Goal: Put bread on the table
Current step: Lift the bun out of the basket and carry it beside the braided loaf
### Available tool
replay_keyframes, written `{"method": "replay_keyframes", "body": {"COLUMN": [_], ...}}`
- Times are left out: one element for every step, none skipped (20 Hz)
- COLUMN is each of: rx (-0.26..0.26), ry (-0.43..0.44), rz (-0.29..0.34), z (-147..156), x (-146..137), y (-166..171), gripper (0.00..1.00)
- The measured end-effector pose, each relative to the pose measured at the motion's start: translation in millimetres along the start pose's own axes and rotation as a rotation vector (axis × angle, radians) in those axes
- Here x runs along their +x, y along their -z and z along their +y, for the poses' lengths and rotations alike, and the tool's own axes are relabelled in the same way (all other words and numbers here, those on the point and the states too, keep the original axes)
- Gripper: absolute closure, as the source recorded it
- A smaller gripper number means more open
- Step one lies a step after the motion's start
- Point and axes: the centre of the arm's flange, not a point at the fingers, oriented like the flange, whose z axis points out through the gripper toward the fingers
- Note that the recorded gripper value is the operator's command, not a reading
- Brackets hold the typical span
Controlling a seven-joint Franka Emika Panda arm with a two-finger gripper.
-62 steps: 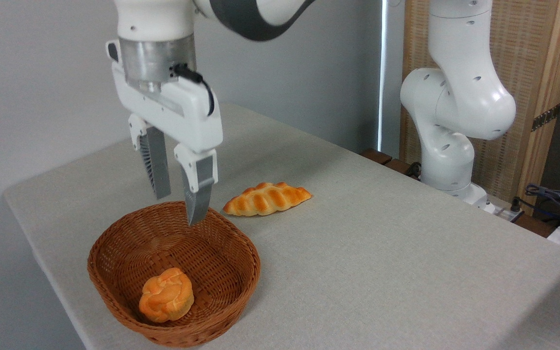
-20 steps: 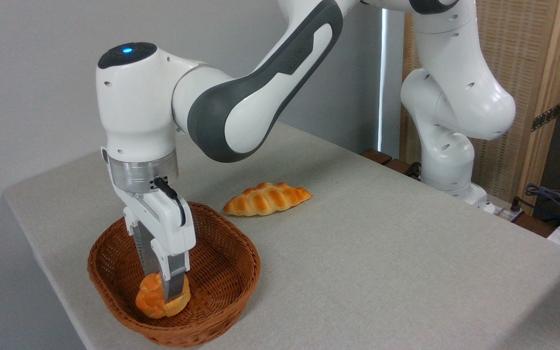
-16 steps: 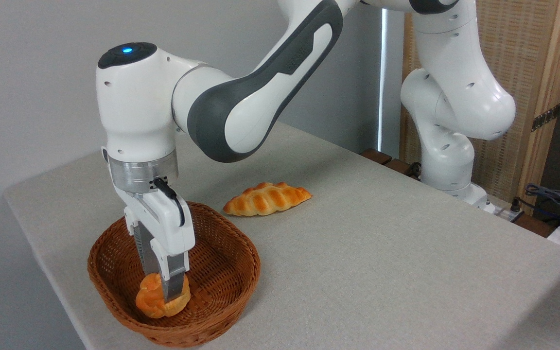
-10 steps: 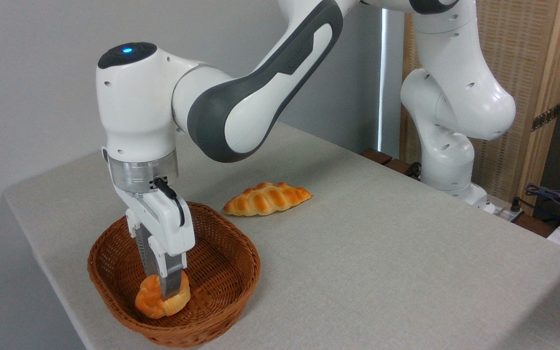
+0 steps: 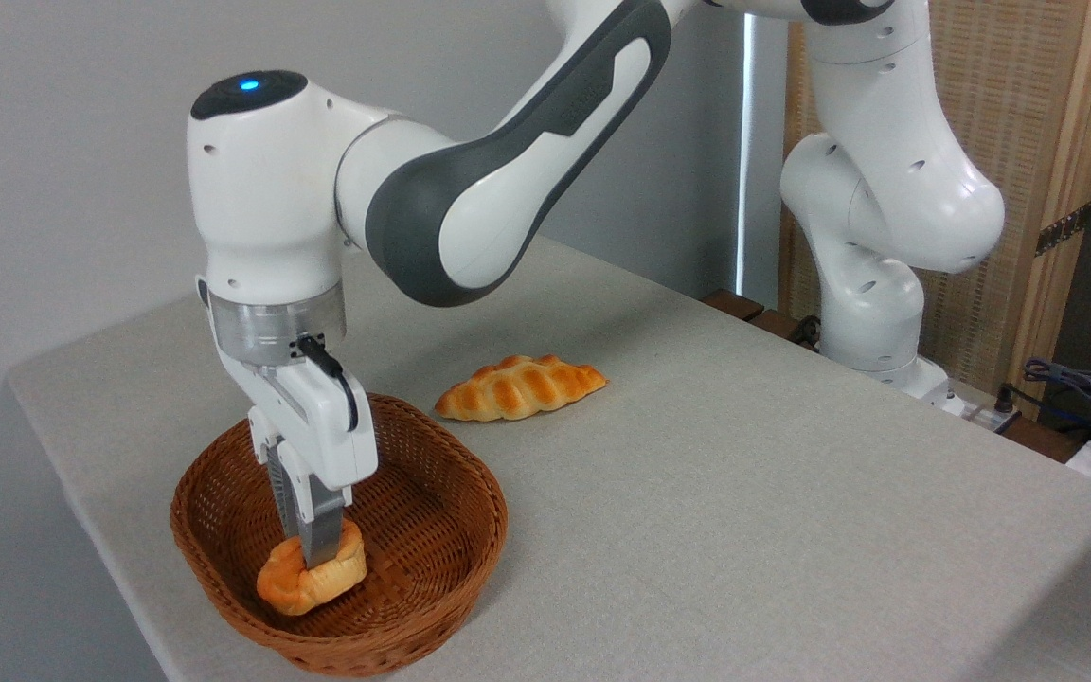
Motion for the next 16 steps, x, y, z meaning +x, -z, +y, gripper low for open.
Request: {"method": "replay_keyframes", "body": {"rx": [0.004, 0.008, 0.008, 0.001, -0.012, -0.027, -0.043, -0.060, -0.078, -0.099, -0.119, -0.132, -0.141, -0.151, -0.160, -0.169], "ry": [0.000, 0.000, -0.001, -0.001, -0.002, -0.003, -0.004, -0.005, -0.005, -0.005, -0.006, -0.007, -0.010, -0.022, -0.038, -0.050], "rz": [0.005, 0.010, 0.011, 0.005, -0.007, -0.021, -0.037, -0.054, -0.072, -0.094, -0.114, -0.128, -0.137, -0.145, -0.151, -0.158], "z": [0.2, 0.8, 2.2, 4.9, 9.0, 14.0, 19.3, 25.0, 30.7, 37.3, 44.2, 51.0, 57.9, 65.4, 73.0, 79.3], "x": [-0.1, -0.6, -1.8, -4.4, -8.1, -12.8, -18.2, -24.4, -30.9, -38.1, -45.4, -52.7, -60.6, -69.4, -78.6, -86.4], "y": [5.6, 13.5, 23.6, 35.5, 49.4, 63.8, 78.0, 92.1, 104.7, 115.7, 123.7, 129.1, 131.9, 132.0, 130.6, 128.2], "gripper": [0.80, 0.80, 0.80, 0.79, 0.79, 0.78, 0.78, 0.78, 0.78, 0.78, 0.78, 0.78, 0.72, 0.68, 0.68, 0.68]}}
